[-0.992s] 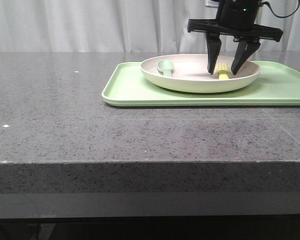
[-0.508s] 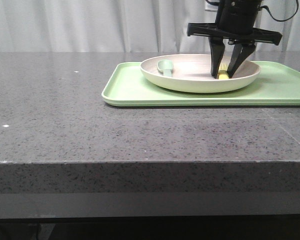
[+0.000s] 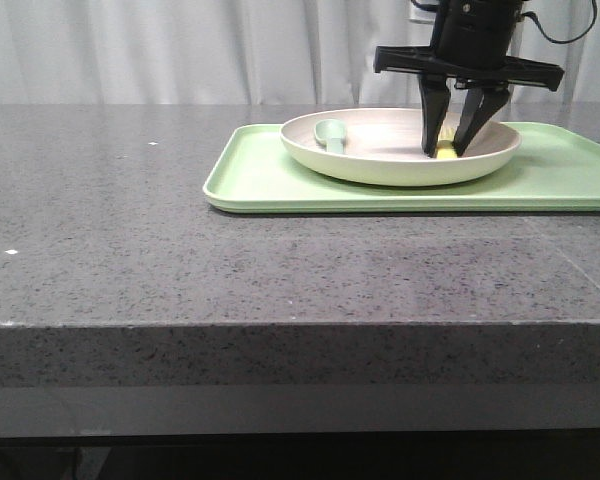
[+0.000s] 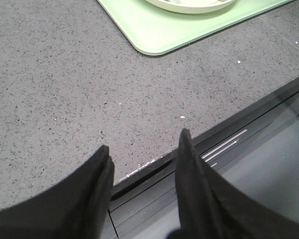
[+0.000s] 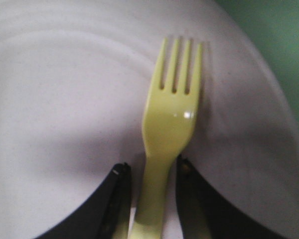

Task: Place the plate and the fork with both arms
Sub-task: 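Lift the yellow fork out of the plate with the right gripper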

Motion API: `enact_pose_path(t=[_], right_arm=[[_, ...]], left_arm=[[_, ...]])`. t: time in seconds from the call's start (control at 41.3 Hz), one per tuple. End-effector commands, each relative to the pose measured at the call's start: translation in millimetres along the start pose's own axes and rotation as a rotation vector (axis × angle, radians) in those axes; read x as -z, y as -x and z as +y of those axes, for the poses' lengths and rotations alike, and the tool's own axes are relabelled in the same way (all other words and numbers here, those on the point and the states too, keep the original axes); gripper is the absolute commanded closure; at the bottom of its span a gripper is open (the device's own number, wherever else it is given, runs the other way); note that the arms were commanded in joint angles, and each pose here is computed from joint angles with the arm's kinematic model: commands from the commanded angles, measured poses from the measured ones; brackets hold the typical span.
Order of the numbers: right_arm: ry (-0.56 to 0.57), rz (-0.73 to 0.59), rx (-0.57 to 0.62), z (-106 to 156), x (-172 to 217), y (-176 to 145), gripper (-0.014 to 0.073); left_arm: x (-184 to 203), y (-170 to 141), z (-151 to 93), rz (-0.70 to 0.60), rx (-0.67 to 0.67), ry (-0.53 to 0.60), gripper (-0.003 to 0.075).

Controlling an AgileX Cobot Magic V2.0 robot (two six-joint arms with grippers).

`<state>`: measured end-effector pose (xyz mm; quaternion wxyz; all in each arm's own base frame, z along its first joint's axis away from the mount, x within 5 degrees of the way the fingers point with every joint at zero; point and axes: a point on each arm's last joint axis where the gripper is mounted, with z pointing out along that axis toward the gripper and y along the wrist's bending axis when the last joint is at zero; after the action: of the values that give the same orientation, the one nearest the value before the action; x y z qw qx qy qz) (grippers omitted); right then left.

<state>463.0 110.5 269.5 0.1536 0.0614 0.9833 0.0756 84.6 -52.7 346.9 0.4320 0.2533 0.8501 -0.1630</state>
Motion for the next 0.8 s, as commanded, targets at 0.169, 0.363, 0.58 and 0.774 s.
enact_pose_path(t=[0.169, 0.363, 0.58, 0.774], right_arm=[[-0.009, 0.014, 0.009, 0, 31, -4, 0.045], [-0.008, 0.014, 0.02, 0, 31, -4, 0.0534], [0.001, -0.012, 0.043, 1, 45, -5, 0.0606], [0.026, -0.092, 0.112, 1, 86, -9, 0.0614]], left_arm=[[5, 11, 0, -0.081, 0.01, 0.006, 0.0416], [5, 11, 0, -0.08, 0.008, 0.009, 0.0416], [5, 11, 0, -0.08, 0.007, 0.009, 0.0416], [5, 11, 0, -0.08, 0.007, 0.009, 0.0416]])
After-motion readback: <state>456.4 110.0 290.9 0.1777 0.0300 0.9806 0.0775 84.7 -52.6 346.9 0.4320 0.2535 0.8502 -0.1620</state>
